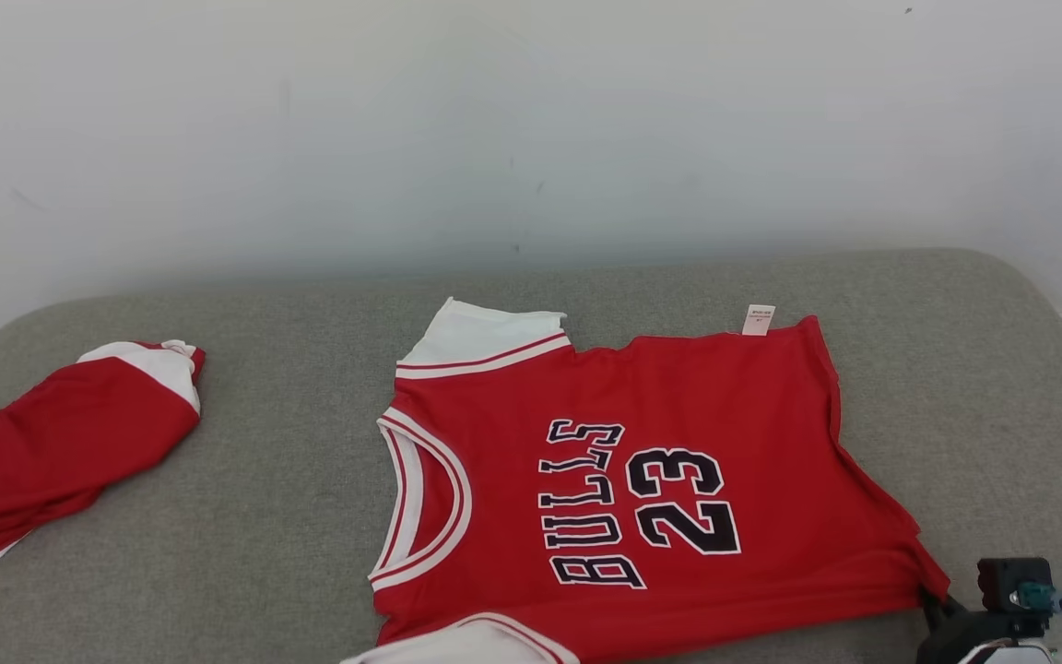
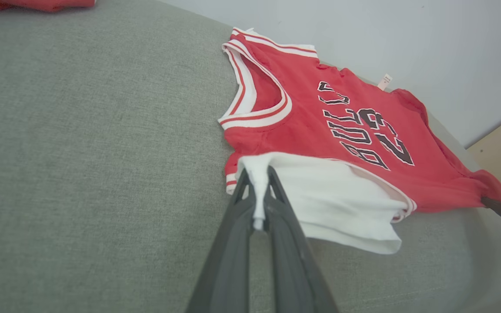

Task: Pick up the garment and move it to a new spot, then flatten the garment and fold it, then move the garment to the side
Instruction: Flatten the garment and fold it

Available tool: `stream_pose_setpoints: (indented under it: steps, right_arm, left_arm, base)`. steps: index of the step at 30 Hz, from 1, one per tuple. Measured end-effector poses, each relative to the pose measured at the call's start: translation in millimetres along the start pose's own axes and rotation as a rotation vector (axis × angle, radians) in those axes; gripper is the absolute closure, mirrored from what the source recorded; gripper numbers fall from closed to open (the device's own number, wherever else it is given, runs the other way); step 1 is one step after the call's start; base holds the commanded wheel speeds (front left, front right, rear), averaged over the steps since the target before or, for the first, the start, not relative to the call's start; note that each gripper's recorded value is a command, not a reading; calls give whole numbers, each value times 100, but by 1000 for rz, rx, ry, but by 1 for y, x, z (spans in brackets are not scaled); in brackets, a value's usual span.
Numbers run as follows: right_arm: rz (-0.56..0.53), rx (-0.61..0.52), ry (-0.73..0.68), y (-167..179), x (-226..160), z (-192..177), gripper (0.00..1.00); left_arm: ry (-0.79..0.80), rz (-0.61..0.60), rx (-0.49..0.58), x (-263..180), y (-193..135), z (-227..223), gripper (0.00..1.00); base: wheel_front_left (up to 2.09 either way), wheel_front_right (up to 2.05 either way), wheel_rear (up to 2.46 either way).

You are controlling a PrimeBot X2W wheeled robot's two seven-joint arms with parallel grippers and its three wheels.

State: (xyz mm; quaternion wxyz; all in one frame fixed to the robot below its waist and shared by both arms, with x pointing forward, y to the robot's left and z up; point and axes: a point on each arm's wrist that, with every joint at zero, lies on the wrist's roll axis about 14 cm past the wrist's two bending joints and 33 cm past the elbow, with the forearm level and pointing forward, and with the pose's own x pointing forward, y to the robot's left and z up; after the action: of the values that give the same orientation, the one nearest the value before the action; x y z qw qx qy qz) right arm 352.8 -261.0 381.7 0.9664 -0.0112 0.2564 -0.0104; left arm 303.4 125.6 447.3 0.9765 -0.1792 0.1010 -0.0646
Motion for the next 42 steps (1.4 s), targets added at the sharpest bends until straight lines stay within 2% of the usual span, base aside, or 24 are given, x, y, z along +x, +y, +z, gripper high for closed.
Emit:
stream_pose_setpoints:
  steps: [14, 22, 33, 40, 41, 42]
  right_arm:
    - [70, -42, -60, 25, 23, 60, 100]
    - [79, -22, -35, 30, 32, 69, 100]
    - [16, 27, -46, 9, 46, 74, 100]
    - [31, 17, -51, 19, 52, 79, 100]
    - [38, 13, -52, 22, 53, 80, 97]
    - [43, 6, -45, 24, 54, 80, 99]
  left_arm:
    - [-50, -112, 81, 64, -32, 43, 100]
    - [-50, -134, 103, 99, -44, 50, 100]
    - [-63, -160, 136, 140, -54, 57, 100]
    - [-46, -147, 156, 157, -52, 52, 100]
    - [-47, -140, 156, 158, -50, 52, 100]
    - [-47, -133, 158, 160, -49, 52, 100]
  base:
    - [0, 0, 0]
    - [0, 0, 0]
    - [0, 0, 0]
    - [0, 0, 0]
    - [0, 0, 0]
    - [0, 0, 0]
